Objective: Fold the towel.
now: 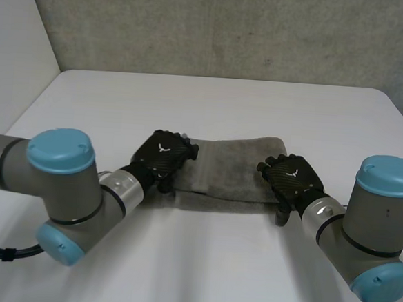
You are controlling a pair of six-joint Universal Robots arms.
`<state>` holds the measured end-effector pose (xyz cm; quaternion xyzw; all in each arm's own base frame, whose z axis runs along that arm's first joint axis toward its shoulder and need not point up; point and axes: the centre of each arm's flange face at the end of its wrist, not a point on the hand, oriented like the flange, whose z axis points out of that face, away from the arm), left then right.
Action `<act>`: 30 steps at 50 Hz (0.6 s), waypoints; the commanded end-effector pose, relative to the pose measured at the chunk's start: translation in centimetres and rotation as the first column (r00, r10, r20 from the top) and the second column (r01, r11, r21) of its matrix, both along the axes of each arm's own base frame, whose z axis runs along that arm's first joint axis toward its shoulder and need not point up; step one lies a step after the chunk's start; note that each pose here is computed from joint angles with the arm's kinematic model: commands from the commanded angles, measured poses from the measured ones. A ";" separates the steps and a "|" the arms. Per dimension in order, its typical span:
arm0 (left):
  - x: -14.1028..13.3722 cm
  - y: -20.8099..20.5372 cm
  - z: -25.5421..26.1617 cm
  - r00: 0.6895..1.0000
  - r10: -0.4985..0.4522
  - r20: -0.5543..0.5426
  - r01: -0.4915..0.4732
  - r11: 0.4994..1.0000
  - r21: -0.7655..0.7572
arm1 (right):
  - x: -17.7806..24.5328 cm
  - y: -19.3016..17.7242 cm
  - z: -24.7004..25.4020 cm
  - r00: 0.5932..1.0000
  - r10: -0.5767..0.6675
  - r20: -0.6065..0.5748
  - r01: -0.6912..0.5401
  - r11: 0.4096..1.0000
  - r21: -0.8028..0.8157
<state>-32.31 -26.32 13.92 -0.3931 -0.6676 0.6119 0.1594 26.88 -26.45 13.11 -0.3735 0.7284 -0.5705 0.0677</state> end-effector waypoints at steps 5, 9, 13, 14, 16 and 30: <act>-1.0 -1.8 -2.2 0.999 0.001 0.046 -0.003 0.999 0.047 | -0.1 0.2 -0.2 1.000 -0.002 0.001 0.002 1.000 0.002; -1.0 -1.9 -2.2 0.999 0.006 0.047 -0.008 0.999 0.045 | -0.1 0.1 -0.1 1.000 -0.003 0.003 0.003 1.000 -0.004; -0.7 -2.0 -1.5 0.997 0.054 0.050 -0.055 0.998 0.023 | -0.1 0.1 0.0 1.000 -0.008 0.003 0.008 1.000 -0.008; -0.7 -2.0 -1.5 0.997 0.054 0.050 -0.055 0.998 0.023 | -0.1 0.1 0.0 1.000 -0.008 0.003 0.008 1.000 -0.008; -0.4 -1.9 -1.0 0.996 0.077 0.054 -0.078 0.997 0.015 | -0.1 0.1 0.0 1.000 -0.008 0.003 0.008 1.000 -0.008; 3.1 1.9 0.2 0.988 0.145 0.055 -0.145 0.989 -0.011 | 0.1 0.4 0.6 0.999 -0.011 0.039 0.012 0.999 -0.034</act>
